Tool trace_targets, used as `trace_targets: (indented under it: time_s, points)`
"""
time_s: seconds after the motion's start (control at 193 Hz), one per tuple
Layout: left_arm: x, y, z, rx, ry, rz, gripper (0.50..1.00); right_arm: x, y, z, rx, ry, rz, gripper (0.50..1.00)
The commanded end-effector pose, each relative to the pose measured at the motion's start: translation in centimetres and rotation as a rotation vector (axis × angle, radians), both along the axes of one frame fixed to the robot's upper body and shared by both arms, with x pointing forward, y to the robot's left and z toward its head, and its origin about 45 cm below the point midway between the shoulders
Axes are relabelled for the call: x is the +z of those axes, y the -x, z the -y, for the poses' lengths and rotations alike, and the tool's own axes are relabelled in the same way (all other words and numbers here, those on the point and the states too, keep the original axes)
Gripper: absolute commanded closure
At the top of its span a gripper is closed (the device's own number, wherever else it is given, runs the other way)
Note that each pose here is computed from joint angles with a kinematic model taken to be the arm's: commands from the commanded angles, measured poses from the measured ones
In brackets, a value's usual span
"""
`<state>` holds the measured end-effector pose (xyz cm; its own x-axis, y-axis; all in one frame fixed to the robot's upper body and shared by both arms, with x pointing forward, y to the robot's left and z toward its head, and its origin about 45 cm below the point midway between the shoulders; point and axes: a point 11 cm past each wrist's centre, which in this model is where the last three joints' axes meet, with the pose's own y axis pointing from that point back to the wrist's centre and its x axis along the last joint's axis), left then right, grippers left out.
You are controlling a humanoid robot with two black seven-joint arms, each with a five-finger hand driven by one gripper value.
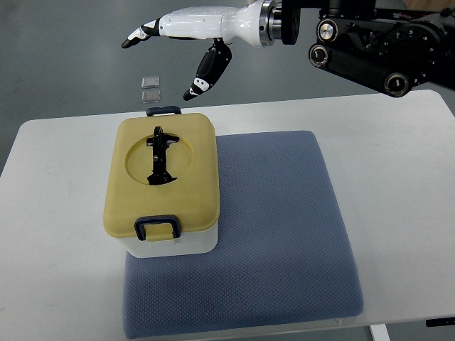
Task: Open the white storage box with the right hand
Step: 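Lower the right hand onto the black handle on the yellow lid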
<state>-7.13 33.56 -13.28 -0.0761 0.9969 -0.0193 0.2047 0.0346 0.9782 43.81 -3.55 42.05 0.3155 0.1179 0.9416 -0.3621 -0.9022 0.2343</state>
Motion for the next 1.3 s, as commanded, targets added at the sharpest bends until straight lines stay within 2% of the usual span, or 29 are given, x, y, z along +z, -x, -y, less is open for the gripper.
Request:
trace_targets:
  time_s: [0.0, 0.207, 0.648, 1.1, 1.297]
  points:
    - [0.0, 0.0, 0.0, -0.001, -0.001, 0.000, 0.500, 0.1, 1.0, -2.0, 0.067, 0.080, 0.065, 0.570]
    - [0.0, 0.0, 0.0, 0.000, -0.001, 0.000, 0.500, 0.0, 1.9, -3.0, 0.134, 0.170, 0.151, 0.570]
    - [0.0, 0.0, 0.0, 0.000, -0.001, 0.000, 0.500, -0.4, 2.4, -3.6, 0.166, 0.274, 0.191, 0.570]
    - [0.0, 0.0, 0.0, -0.001, 0.000, 0.000, 0.500, -2.7, 2.2, -2.5, 0.180, 0.408, 0.217, 0.570]
    - [0.0, 0.0, 0.0, 0.000, 0.000, 0.000, 0.500, -3.4, 2.8, -3.5, 0.223, 0.430, 0.236, 0.570]
